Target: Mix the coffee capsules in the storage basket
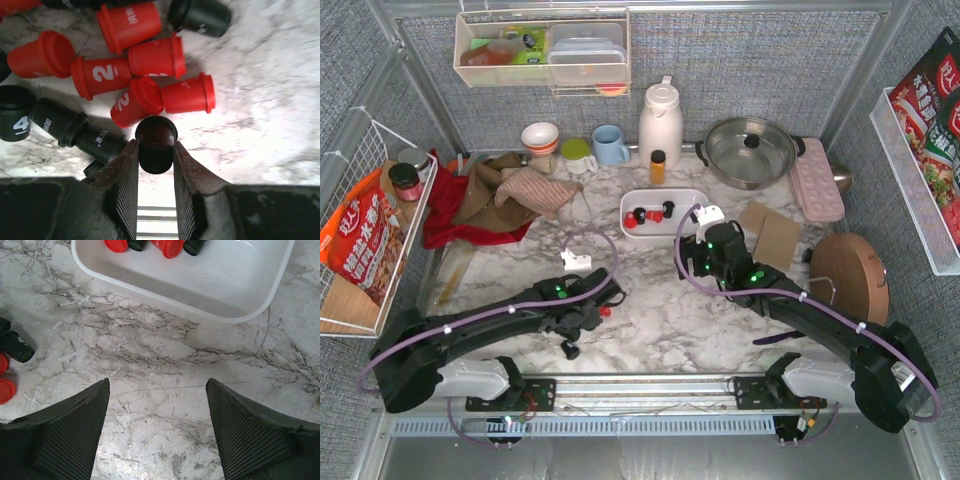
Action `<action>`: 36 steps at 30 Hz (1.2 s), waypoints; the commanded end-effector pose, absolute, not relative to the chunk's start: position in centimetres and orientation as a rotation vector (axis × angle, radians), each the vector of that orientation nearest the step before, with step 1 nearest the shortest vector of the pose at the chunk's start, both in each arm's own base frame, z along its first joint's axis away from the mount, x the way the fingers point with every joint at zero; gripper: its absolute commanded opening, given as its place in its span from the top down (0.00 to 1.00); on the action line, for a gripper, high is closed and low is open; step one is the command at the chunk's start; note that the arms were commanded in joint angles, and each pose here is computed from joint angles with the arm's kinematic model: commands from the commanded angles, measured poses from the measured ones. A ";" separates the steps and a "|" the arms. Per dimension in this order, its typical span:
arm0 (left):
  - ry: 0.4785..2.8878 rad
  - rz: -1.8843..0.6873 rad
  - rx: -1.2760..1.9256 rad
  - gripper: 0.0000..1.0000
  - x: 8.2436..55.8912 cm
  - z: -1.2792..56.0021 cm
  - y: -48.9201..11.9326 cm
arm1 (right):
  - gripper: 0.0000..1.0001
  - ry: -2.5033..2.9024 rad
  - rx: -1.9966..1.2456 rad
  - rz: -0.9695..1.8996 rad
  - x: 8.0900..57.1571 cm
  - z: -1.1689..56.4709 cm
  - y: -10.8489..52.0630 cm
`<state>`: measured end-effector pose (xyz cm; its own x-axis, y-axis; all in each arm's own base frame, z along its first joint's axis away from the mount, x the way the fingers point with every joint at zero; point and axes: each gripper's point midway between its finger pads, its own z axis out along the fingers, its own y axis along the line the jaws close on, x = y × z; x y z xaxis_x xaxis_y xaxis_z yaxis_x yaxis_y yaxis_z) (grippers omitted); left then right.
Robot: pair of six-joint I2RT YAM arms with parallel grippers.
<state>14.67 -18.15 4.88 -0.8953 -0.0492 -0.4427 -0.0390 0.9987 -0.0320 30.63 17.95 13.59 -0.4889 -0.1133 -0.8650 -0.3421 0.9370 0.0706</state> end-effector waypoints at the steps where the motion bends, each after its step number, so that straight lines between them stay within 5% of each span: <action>1: 2.543 -0.183 -0.099 0.72 16.6 8.2 -19.6 | 0.18 2.044 -0.324 0.313 30.9 14.3 18.4; 12: 2.078 -0.664 -0.091 0.73 20.1 18.5 -22.8 | 0.19 1.406 -0.885 0.849 23.1 20.8 27.2; 22: 1.962 -0.845 0.171 0.73 19.9 21.4 -27.5 | 0.20 1.114 -1.224 0.772 19.1 21.3 30.7; 36: 1.945 -0.995 0.387 0.74 18.1 21.4 -31.1 | 0.24 1.112 -1.307 0.578 20.5 20.7 29.7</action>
